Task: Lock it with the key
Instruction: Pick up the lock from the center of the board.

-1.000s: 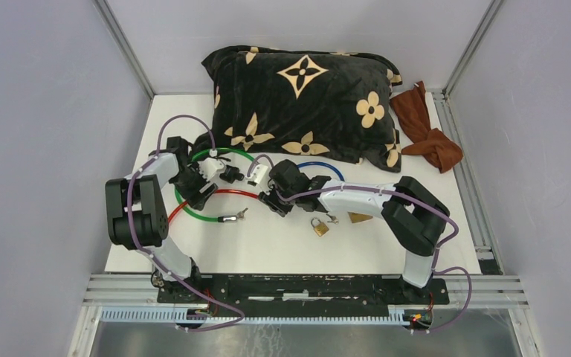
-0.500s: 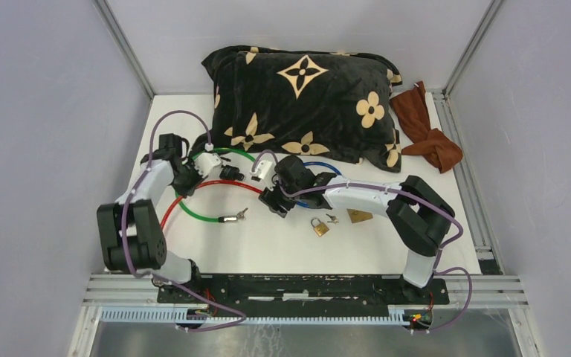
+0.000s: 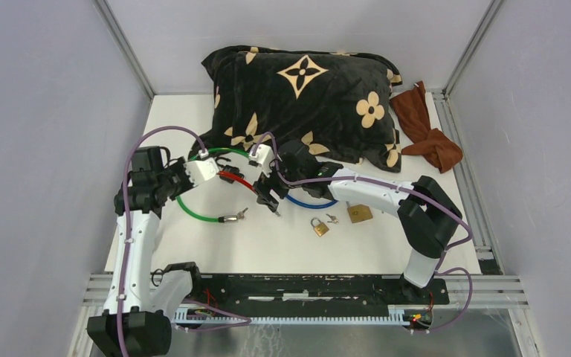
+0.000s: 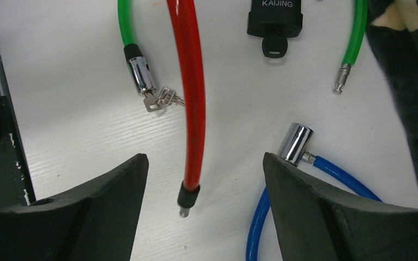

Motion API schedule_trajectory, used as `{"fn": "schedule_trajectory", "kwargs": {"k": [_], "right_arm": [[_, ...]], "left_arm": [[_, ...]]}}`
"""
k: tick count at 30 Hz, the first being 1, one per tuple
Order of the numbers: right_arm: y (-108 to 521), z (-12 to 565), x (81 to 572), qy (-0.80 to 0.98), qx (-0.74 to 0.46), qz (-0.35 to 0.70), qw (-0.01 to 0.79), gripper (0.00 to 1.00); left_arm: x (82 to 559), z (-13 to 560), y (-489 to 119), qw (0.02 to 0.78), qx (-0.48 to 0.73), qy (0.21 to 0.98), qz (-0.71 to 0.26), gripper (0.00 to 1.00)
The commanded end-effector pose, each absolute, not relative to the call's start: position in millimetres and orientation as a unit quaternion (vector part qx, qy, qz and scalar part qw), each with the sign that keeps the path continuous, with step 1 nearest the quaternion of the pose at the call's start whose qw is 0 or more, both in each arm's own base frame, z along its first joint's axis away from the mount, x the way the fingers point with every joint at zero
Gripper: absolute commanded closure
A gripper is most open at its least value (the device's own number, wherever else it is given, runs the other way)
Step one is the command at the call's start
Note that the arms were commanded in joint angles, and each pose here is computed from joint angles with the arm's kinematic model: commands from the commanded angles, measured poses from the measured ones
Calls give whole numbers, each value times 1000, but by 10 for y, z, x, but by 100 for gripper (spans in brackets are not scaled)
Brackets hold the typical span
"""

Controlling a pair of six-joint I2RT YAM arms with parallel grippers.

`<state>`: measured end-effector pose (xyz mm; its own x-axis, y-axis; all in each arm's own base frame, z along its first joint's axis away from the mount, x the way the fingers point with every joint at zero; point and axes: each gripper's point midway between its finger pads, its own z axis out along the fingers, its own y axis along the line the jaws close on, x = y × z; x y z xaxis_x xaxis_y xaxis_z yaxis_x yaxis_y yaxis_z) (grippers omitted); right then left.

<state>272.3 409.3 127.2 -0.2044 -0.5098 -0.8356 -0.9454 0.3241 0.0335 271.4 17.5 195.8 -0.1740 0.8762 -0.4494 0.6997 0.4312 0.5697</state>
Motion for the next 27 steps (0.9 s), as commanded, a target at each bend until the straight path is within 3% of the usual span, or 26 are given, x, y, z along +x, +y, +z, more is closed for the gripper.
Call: {"fn": "schedule_trajectory", "kwargs": {"k": [1, 4, 10, 17, 20, 24, 27], "right_arm": [[4167, 1490, 2736, 707, -494, 306, 403, 19], [4220, 1477, 2743, 708, -479, 321, 407, 22], [4207, 1273, 2778, 729, -460, 315, 398, 42], [4061, 932, 2740, 753, -455, 293, 375, 44], [4015, 861, 2752, 764, -438, 292, 373, 60], [3952, 893, 2772, 769, -420, 293, 383, 99], [3911, 1053, 2780, 765, -402, 306, 400, 100]], "left_arm": [[2719, 2073, -3, 408, 543, 728, 98, 98], [2712, 2126, -79, 421, 541, 723, 86, 98], [2695, 2137, -143, 431, 529, 727, 67, 98], [2683, 2158, -190, 439, 522, 729, 54, 98], [2685, 2164, -189, 440, 522, 729, 55, 98], [2693, 2165, -189, 441, 513, 734, 52, 98], [2687, 2173, -248, 450, 487, 748, 25, 98]]}}
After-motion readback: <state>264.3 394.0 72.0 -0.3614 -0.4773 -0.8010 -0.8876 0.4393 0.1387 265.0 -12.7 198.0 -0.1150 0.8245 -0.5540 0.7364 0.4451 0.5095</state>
